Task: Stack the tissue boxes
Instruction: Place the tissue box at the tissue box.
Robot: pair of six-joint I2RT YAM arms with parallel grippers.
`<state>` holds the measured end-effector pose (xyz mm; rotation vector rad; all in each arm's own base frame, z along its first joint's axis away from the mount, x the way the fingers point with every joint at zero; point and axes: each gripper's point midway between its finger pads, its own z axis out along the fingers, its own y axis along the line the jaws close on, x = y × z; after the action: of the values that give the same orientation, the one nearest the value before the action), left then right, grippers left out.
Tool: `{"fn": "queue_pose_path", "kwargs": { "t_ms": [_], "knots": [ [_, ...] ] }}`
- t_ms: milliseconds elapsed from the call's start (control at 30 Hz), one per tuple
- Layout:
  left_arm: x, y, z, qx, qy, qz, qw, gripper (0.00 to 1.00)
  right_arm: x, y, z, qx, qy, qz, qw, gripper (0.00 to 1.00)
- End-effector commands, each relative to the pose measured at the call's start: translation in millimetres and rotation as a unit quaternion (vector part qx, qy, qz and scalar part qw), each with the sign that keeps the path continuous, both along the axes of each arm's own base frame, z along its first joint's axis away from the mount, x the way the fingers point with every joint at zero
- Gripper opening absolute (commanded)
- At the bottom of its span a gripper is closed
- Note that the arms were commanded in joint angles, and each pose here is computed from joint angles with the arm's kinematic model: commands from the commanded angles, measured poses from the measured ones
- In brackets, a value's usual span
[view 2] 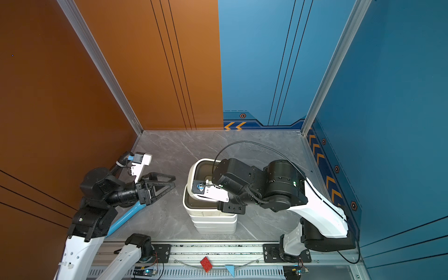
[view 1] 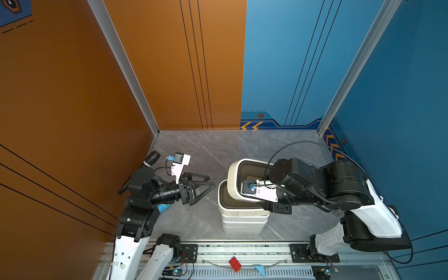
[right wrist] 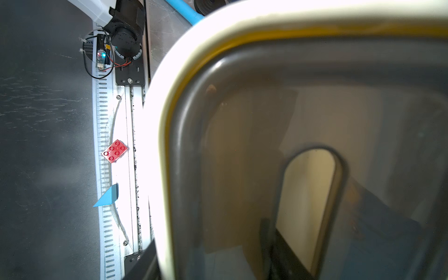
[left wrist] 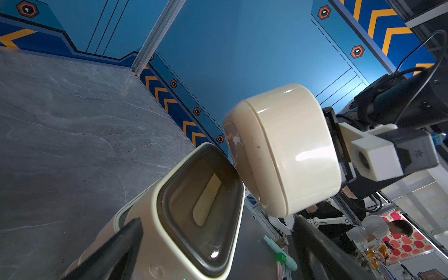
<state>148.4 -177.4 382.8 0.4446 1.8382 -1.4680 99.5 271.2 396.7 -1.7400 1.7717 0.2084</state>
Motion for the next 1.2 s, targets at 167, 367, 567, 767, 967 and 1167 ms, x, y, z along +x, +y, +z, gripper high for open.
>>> {"fn": "queue_pose_path", "kwargs": {
  "t_ms": [167, 367, 567, 767, 967, 1167],
  "knots": [
    [-6.1, -1.8, -3.0, 0.013, -0.020, -0.023, 0.999, 0.98, -15.7, -27.5, -28.6, -0.084, 0.054, 0.022, 0.995, 0.32],
    [-3.0, -2.4, -7.7, 0.019, -0.025, -0.026, 0.999, 0.98, -14.5, -16.7, -37.3, -0.103, 0.058, 0.036, 0.992, 0.32],
    [-3.2, -1.5, -10.1, 0.023, -0.026, -0.026, 0.999, 0.98, -13.0, -11.2, -40.4, -0.110, 0.058, 0.040, 0.991, 0.32],
    [-4.7, -1.3, -14.3, 0.022, -0.021, -0.027, 0.999, 0.98, -12.7, -7.5, -41.3, -0.111, 0.060, 0.043, 0.991, 0.32],
    [-3.8, -1.2, -20.5, 0.021, -0.009, -0.025, 0.999, 0.98, -11.9, -4.0, -43.8, -0.115, 0.062, 0.050, 0.990, 0.32],
    [-7.4, -1.6, -21.4, 0.017, -0.012, -0.031, 0.999, 0.98, -11.2, -1.4, -47.2, -0.120, 0.069, 0.057, 0.989, 0.33]
  ]
}}
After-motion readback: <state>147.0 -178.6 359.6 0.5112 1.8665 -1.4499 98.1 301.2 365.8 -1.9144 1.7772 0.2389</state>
